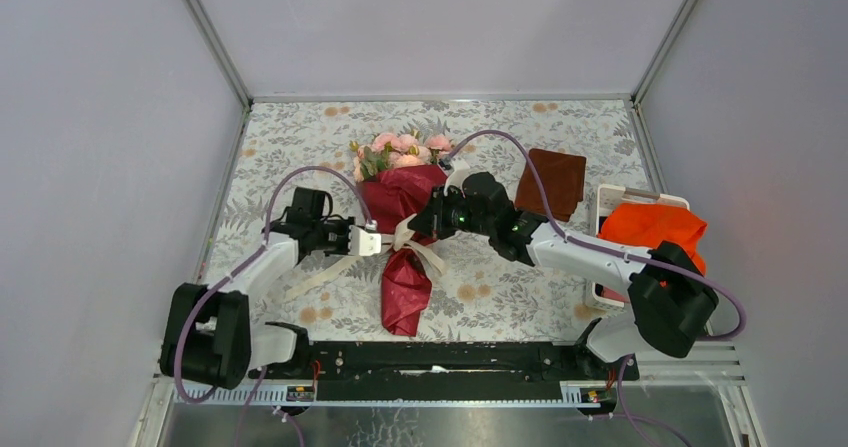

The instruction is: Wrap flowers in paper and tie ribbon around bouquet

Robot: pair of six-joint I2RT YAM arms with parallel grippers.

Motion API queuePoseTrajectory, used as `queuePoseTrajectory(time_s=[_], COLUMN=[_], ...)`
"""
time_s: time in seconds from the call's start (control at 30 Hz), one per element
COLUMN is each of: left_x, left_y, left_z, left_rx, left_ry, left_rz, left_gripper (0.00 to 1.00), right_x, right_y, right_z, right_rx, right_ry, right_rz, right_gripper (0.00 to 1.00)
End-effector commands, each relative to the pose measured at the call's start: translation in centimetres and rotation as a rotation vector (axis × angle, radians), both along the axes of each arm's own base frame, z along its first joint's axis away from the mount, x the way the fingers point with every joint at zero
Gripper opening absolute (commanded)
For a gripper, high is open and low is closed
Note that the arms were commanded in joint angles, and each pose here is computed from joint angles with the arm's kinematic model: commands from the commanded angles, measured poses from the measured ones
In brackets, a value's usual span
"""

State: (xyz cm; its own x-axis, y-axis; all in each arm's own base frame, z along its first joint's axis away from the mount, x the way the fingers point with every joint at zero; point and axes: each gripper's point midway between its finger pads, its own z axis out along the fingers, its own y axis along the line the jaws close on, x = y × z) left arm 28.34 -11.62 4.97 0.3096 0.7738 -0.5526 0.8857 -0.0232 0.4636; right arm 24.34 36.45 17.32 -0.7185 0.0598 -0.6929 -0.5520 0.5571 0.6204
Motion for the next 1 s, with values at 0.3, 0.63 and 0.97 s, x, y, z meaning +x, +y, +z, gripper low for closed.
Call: queuePoseTrajectory(time_s=[0.3,0.63,0.97], left_x=[-18.5,-19.2,-16.7], left_y=[-11.0,-21.0,-24.1], left_z=[8.3,13.3,11.9], left_rx=[-0.21,-0.552,-0.693], left_ry=[0.645,0.912,0.768], left_rz=[-0.178,-0.106,-0.073], left_gripper=[0.0,0.0,0.0], right_x=[1.6,2.1,2.1], right_y=[2.0,1.5,0.2], right_z=[2.6,3.1,2.7], right_rx=[0.027,0.028,0.003], right_ry=[-0.07,-0.091,-0.096], right_rz=[0.058,0.045,0.04], right_gripper=[0.0,0.0,0.0])
